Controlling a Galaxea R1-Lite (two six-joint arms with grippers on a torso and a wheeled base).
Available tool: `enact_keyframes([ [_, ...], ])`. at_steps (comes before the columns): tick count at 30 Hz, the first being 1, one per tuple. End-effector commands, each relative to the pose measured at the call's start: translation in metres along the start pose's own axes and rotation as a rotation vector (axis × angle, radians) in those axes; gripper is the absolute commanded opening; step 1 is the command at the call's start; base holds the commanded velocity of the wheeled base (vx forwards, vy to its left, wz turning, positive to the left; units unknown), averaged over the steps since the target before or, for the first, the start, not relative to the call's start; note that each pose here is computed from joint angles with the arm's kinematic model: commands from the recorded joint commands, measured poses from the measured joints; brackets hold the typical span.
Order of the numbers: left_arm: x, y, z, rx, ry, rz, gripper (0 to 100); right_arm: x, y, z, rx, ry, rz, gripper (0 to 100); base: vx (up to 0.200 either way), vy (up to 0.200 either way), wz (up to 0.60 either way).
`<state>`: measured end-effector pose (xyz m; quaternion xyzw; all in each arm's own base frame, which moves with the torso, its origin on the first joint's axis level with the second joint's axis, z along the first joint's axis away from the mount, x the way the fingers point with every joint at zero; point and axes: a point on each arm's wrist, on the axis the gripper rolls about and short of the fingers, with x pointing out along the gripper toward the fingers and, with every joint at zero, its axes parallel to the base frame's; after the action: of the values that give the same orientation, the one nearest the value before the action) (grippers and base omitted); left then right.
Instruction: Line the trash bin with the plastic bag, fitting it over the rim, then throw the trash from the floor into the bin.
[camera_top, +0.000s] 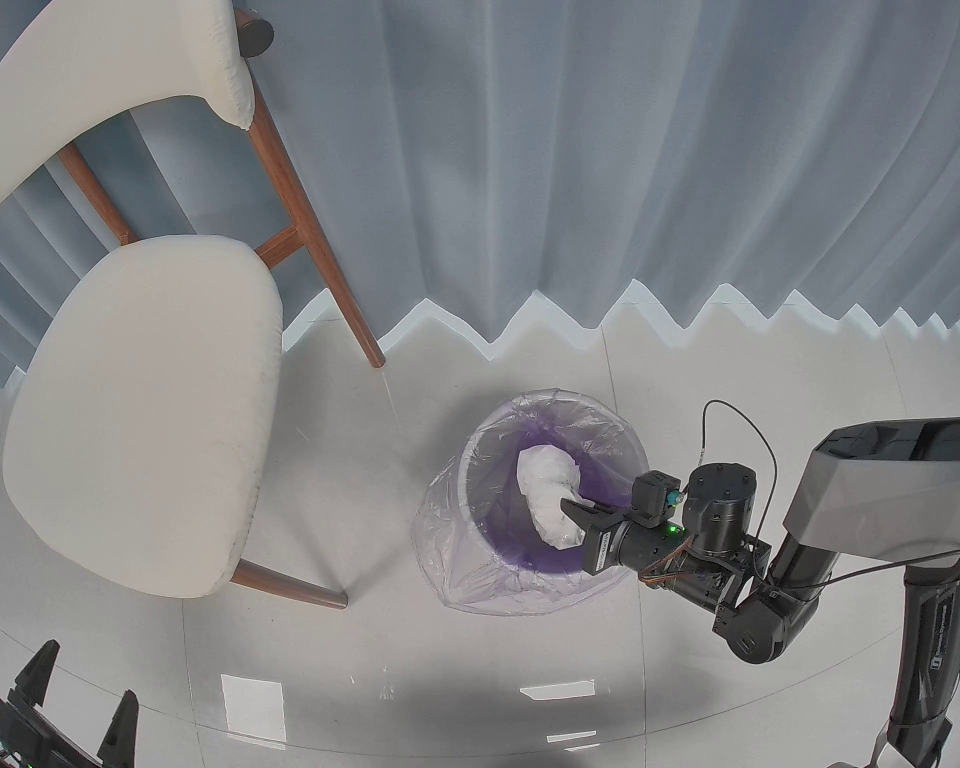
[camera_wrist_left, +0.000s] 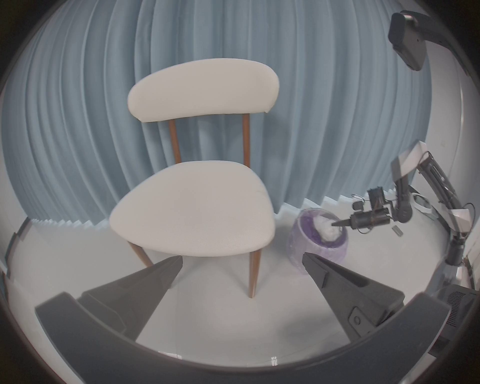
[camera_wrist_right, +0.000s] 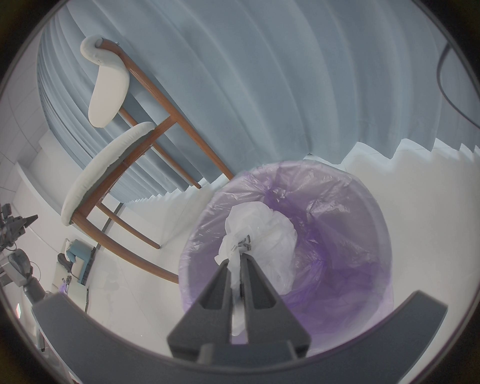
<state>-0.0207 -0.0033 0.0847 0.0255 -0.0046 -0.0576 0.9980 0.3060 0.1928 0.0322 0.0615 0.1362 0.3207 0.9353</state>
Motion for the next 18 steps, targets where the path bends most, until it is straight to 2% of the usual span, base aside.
enact_keyframes([
  [1, -0.0031, 0.0059, -0.0054, -0.022, -0.021, 0.265, 100, 0.0108, -0.0153, -0.0205, 0.001, 0.024, -0.031, 0, 0.000, 0.000, 0.00],
  [2, -0.0031, 0.0059, -0.0054, -0.022, -0.021, 0.265, 100, 0.0108, -0.0153, -0.0205, 0.001, 0.024, -0.031, 0, 0.000, 0.000, 0.00],
  [3, -0.0036, 0.0075, -0.0053, -0.028, -0.021, 0.342, 100, 0.0118, -0.0159, -0.0198, 0.001, 0.019, -0.032, 0, 0.000, 0.000, 0.00],
  [12, -0.0038, 0.0076, -0.0045, 0.011, -0.023, 0.346, 100, 0.0165, -0.0155, -0.0134, -0.003, -0.005, -0.027, 0, 0.000, 0.000, 0.00],
  [14, -0.0038, 0.0075, -0.0036, 0.085, -0.020, 0.343, 100, 0.0168, -0.0149, -0.0133, -0.003, -0.005, -0.026, 0, 0.000, 0.000, 0.00],
  [15, -0.0037, 0.0074, -0.0034, 0.093, -0.021, 0.336, 100, 0.0168, -0.0149, -0.0131, -0.003, -0.006, -0.026, 0, 0.000, 0.000, 0.00],
  [17, -0.0036, 0.0066, -0.0034, 0.059, -0.027, 0.297, 100, 0.0169, -0.0150, -0.0137, -0.003, -0.005, -0.026, 0, 0.000, 0.000, 0.00],
  [18, -0.0034, 0.0061, -0.0039, 0.008, -0.031, 0.273, 100, 0.0167, -0.0150, -0.0140, -0.003, -0.003, -0.026, 0, 0.000, 0.000, 0.00],
])
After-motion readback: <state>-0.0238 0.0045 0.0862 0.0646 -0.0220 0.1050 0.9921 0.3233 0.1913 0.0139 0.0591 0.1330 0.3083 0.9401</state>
